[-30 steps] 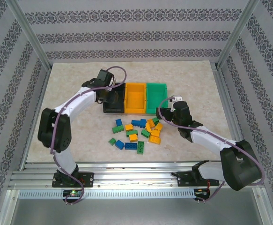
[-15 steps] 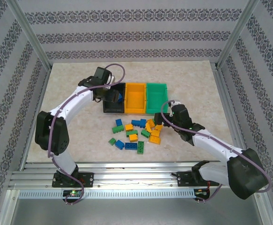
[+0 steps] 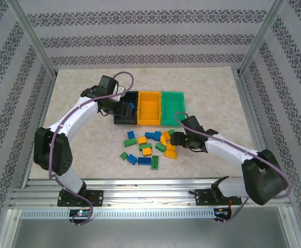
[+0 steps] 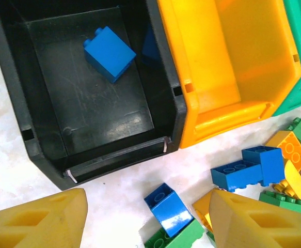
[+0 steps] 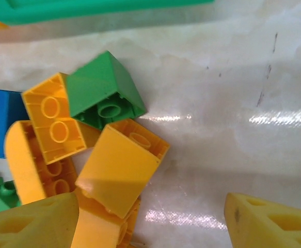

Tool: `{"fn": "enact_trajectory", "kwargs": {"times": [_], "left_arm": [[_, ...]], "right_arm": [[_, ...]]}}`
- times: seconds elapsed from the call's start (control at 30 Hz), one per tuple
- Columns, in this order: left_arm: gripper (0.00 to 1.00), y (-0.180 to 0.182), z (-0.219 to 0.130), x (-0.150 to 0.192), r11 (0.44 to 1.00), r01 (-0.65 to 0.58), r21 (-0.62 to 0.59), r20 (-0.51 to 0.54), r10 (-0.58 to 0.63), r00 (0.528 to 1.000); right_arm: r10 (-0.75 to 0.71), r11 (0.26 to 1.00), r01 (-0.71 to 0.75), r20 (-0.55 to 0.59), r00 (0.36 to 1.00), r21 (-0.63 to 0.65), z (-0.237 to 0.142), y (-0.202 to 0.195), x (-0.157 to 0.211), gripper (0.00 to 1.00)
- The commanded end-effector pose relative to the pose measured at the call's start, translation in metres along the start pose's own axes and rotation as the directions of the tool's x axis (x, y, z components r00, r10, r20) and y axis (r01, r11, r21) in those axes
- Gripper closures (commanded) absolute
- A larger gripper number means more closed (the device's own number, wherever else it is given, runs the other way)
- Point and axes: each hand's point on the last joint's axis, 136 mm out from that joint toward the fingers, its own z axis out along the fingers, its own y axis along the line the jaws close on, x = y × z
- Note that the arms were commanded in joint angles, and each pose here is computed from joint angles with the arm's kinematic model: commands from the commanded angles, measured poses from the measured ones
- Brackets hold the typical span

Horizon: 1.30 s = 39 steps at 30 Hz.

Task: Sort the legos into containers by color
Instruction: Pick up the lego from the center of the table.

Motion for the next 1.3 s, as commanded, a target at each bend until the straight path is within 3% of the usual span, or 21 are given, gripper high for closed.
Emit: {"fn": "enact_trajectory", "kwargs": {"times": [0.0, 0.4, 0.87, 0.97, 1.27], "left_arm": [[0.36, 0.002, 0.005, 0.008, 1.000, -0.002, 0.025, -0.026, 0.003, 1.000], [0.36, 0.007, 0.010, 0.013, 1.000, -0.014, 0.014, -0.039, 0.015, 0.999], [0.37, 0.006, 0.015, 0.015, 1.000, -0.010, 0.024, -0.042, 0.011, 0.999], [0.37, 0.007, 0.013, 0.014, 1.000, -0.018, 0.022, -0.038, 0.018, 0.999], [0.36, 0.008, 0.008, 0.011, 0.999, -0.035, 0.004, -0.023, 0.035, 0.999]], "right_arm": [[0.024, 1.000, -0.024, -0.017, 1.000, -0.015, 0.001, 0.015, -0.008, 0.26], [-0.010, 0.998, 0.014, -0.058, 0.998, 0.068, 0.020, 0.009, -0.012, 0.31], [0.012, 0.999, -0.009, -0.064, 0.998, 0.040, 0.018, 0.008, -0.004, 0.65], [0.000, 1.000, 0.001, -0.048, 0.999, 0.028, 0.008, 0.012, -0.012, 0.72], [0.092, 0.991, -0.080, 0.113, 0.989, -0.105, -0.053, 0.012, -0.085, 0.72]]}}
